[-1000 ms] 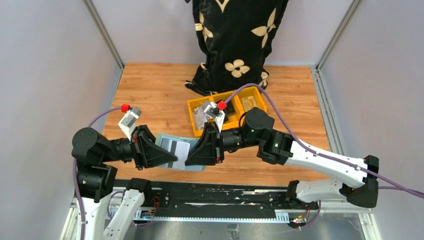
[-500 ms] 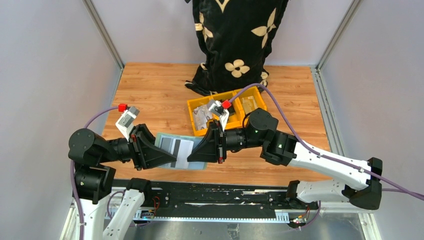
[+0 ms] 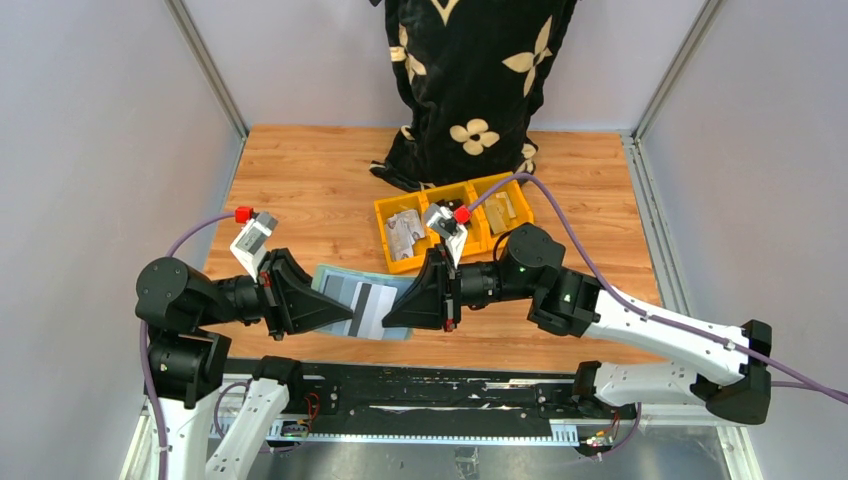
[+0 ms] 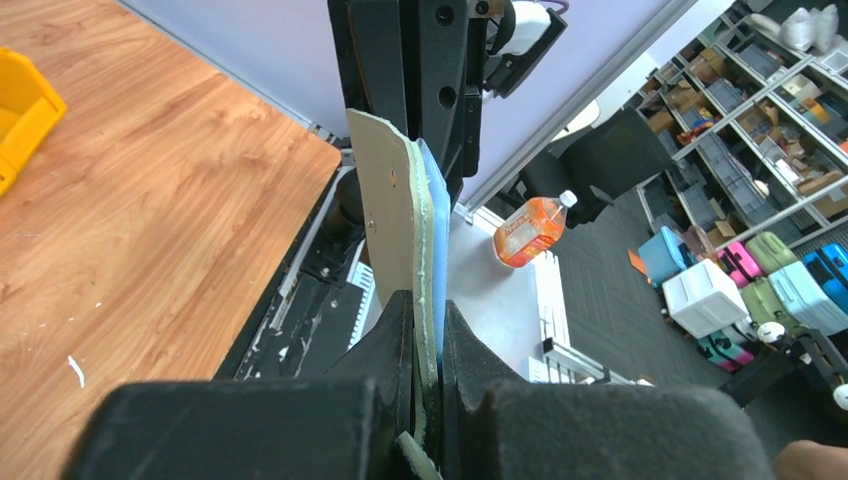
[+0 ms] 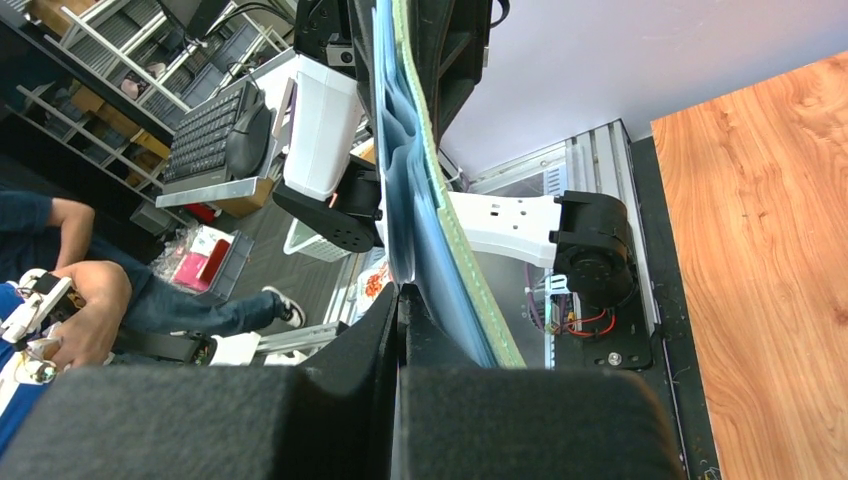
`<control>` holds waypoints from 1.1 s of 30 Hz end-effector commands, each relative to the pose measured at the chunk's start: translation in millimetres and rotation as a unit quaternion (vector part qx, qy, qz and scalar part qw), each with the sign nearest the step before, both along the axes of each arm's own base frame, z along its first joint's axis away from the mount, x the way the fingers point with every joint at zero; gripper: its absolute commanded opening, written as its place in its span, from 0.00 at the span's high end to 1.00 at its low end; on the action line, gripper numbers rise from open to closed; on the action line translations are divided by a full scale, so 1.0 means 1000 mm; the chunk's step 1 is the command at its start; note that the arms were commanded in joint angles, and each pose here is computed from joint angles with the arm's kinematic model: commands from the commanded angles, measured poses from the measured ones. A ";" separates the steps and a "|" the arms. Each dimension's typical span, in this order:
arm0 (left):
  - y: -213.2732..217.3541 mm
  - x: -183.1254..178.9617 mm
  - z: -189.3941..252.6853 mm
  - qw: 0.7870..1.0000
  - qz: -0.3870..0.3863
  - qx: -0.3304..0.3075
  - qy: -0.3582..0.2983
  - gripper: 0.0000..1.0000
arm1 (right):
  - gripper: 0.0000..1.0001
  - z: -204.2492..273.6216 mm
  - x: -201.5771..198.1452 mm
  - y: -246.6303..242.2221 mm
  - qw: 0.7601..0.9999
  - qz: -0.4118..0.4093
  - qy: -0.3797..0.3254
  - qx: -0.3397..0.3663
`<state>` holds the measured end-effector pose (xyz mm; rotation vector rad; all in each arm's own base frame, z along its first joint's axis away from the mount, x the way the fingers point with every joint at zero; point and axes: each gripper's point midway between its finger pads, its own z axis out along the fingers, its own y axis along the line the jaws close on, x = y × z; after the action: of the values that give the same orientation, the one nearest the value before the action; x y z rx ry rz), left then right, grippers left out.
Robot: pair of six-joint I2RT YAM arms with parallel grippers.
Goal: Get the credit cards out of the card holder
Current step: Remove the credit card from the card holder.
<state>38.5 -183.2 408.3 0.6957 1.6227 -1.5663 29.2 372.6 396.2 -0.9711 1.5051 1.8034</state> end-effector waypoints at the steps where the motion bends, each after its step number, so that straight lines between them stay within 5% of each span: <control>1: 0.000 0.001 0.009 1.000 0.007 -0.005 -0.013 1.00 | 1.00 0.004 0.003 -0.004 1.000 -0.007 0.003 0.015; 3: 0.000 0.002 0.009 1.000 0.010 -0.005 -0.013 1.00 | 1.00 0.009 0.002 -0.002 1.000 -0.001 0.007 0.022; 12: 0.000 0.003 0.009 1.000 0.016 -0.006 -0.015 1.00 | 0.58 0.027 0.003 0.007 0.998 0.008 0.023 0.056; 17: 0.000 0.002 0.010 1.000 0.014 -0.006 -0.016 1.00 | 0.82 0.030 0.006 0.006 0.998 -0.002 0.020 0.060; 24: 0.000 0.003 0.010 1.000 0.014 -0.006 -0.017 1.00 | 1.00 0.028 0.002 -0.009 0.998 -0.009 0.008 0.056; 33: 0.000 0.007 0.016 0.999 0.022 -0.004 -0.034 1.00 | 1.00 0.011 0.006 -0.027 0.999 -0.033 -0.010 0.019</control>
<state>43.7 -183.0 416.6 0.6762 1.6002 -1.5330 27.5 355.6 412.5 -0.9084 1.4665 1.8284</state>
